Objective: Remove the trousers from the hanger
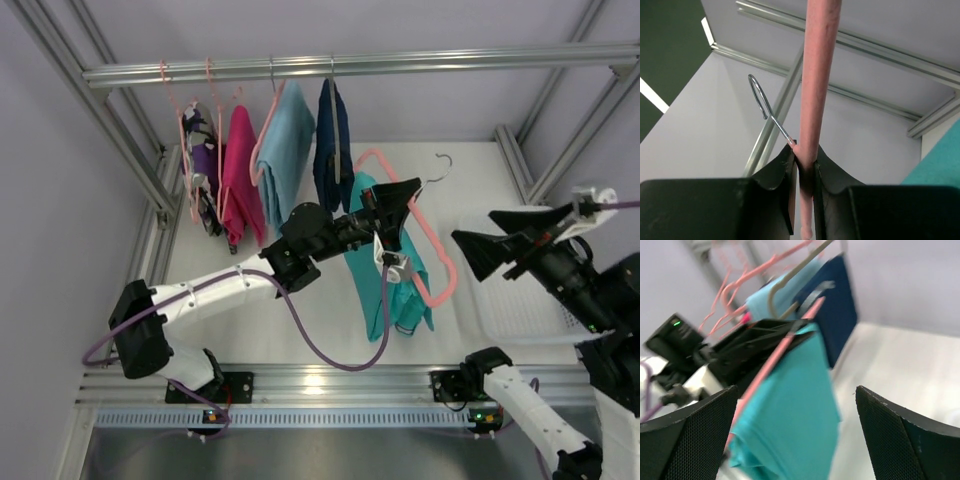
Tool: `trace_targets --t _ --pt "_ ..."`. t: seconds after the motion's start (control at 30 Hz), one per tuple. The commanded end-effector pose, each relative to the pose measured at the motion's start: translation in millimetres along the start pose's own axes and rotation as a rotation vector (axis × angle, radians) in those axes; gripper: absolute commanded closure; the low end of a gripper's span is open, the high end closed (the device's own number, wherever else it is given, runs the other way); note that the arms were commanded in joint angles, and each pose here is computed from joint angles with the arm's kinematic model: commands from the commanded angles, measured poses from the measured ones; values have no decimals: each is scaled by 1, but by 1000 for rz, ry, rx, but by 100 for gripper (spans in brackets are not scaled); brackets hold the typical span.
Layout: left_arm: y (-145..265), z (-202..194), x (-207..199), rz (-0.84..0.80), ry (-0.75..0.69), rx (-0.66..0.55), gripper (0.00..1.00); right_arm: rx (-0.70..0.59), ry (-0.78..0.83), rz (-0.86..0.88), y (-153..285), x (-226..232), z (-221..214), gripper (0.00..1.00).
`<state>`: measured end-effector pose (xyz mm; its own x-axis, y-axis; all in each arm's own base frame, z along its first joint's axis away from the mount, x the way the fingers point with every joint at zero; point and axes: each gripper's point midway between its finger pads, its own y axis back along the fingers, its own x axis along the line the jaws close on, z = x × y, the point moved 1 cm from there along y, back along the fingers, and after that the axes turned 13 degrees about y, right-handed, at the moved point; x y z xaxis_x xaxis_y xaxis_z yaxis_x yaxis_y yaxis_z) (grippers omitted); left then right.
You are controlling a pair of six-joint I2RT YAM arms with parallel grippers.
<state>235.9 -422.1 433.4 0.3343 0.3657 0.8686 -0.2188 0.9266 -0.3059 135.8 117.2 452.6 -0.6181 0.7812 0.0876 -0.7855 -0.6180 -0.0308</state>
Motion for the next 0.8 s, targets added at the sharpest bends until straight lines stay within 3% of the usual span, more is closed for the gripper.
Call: trace_targets --t 0.0,0.07,0.17,0.27,0.37,0.57,0.77 --pt "22 64 115 305 -60 -136 100 -194 97 -306 32 -41 43 1" --pt "27 65 126 322 -46 -126 100 -231 184 -401 48 -53 55 5" --pt "30 65 137 354 -5 -114 100 -245 267 -407 59 -53 58 11" --pt "28 60 156 396 94 -76 100 -199 342 -336 65 -44 37 18" --pt "27 60 184 457 194 -62 100 -109 384 -208 58 -31 -11 19" --pt "20 57 179 426 218 -69 100 -100 372 149 44 21 -38 13" --pt "14 52 160 367 140 -64 100 -109 336 276 24 37 -28 6"
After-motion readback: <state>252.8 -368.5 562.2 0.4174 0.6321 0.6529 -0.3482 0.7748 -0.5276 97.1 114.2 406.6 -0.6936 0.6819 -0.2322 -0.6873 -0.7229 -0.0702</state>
